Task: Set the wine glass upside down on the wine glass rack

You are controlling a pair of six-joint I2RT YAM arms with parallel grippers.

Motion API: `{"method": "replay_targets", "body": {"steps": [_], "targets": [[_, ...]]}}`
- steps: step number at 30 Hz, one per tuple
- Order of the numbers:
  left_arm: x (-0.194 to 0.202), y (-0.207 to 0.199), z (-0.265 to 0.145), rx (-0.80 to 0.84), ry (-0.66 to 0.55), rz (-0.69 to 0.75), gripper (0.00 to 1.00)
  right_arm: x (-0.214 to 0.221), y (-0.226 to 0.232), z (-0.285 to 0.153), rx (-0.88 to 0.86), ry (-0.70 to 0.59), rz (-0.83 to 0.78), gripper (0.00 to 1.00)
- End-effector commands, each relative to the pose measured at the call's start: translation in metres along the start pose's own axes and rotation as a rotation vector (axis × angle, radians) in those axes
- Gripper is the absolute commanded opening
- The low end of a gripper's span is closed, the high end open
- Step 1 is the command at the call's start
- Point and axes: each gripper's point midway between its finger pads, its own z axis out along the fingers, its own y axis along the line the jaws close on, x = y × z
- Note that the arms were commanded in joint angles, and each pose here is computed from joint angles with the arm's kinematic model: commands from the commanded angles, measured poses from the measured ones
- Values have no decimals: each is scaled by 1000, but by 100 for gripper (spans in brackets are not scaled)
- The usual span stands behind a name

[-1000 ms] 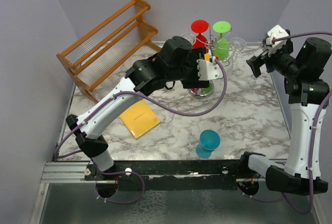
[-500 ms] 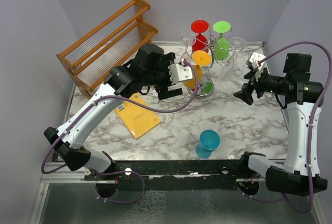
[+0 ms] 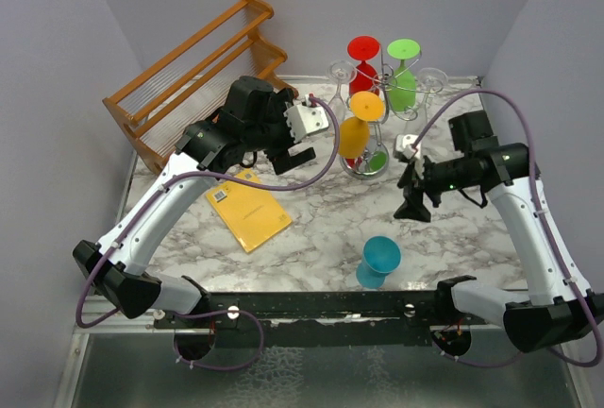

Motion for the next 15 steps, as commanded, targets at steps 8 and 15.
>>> {"method": "replay_targets", "body": {"steps": [8,15], "targets": [[44,41,-8,-116,42,-116,99,33,35,47,-123,177,-80,70],[61,63,-14,-137,41,-199,99,47,37,66,-138,231,-113,56]]}}
